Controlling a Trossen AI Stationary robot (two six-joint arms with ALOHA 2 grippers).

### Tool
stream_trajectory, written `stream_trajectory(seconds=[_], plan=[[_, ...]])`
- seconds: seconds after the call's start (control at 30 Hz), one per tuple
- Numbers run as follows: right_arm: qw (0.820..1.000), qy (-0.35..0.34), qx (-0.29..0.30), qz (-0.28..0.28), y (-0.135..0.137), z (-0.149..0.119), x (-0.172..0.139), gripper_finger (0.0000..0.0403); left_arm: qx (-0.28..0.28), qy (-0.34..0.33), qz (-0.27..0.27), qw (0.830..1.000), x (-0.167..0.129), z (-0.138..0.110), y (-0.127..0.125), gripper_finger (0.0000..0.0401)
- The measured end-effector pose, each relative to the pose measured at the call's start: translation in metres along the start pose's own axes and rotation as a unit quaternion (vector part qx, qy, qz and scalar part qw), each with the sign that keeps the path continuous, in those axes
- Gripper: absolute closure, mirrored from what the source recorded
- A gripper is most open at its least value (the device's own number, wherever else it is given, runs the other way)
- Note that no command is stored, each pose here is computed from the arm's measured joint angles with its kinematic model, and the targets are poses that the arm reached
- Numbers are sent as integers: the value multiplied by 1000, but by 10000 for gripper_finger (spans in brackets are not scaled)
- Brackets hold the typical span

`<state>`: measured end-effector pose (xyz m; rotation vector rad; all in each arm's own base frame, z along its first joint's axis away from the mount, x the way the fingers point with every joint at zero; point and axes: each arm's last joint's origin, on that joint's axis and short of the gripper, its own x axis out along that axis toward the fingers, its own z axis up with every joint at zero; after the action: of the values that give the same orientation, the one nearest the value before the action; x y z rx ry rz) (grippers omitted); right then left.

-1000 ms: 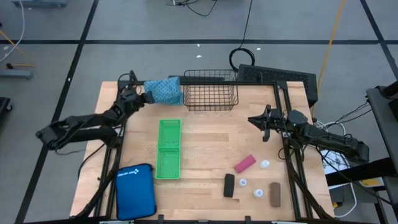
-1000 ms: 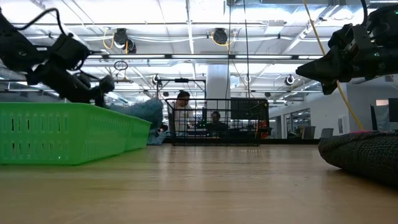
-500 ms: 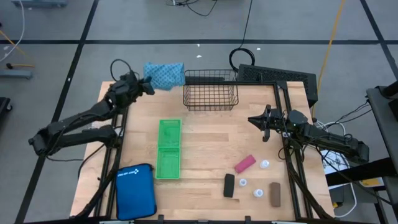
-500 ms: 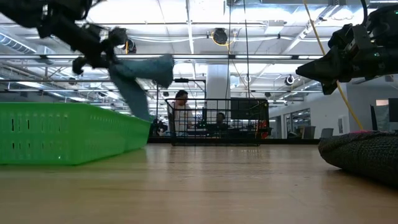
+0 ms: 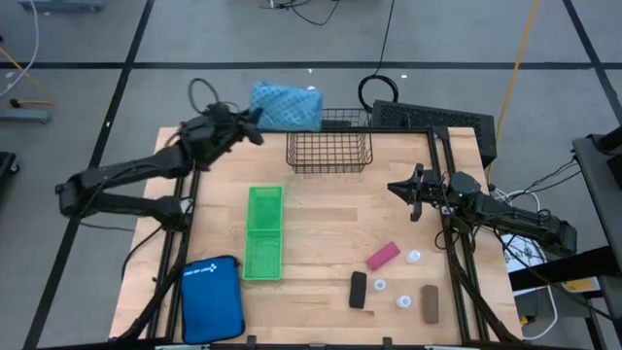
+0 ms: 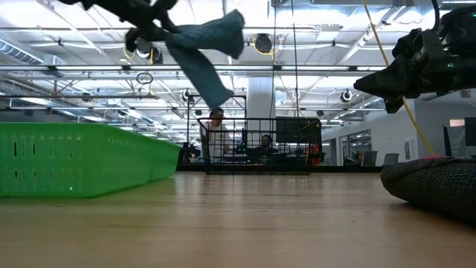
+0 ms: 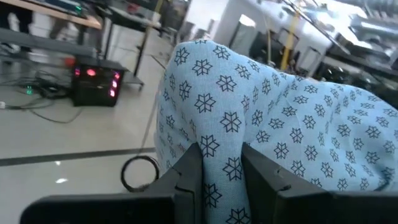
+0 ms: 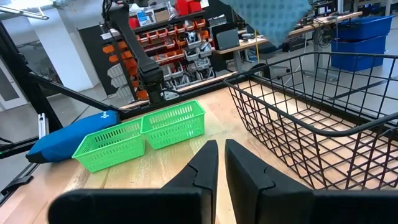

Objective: Pick & Place Medicine items
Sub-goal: Put the blue patient gown into the black wire basket

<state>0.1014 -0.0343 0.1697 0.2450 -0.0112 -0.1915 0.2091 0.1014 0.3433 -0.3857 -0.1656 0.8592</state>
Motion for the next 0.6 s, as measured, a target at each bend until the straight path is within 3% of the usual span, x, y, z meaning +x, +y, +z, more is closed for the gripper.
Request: stream_trajectory(seconds=[0.17, 0.33, 0.6], plan=[[1000, 0, 0, 0, 0, 0, 0, 383, -10, -8, -35, 999, 29, -10, -19, 326], [1000, 0, 0, 0, 0, 0, 0, 383, -11, 39, -48, 998, 60, -34, -27, 326], [1000, 0, 0, 0, 0, 0, 0, 383, -136, 60, -129, 980, 99, -72, -42, 326]])
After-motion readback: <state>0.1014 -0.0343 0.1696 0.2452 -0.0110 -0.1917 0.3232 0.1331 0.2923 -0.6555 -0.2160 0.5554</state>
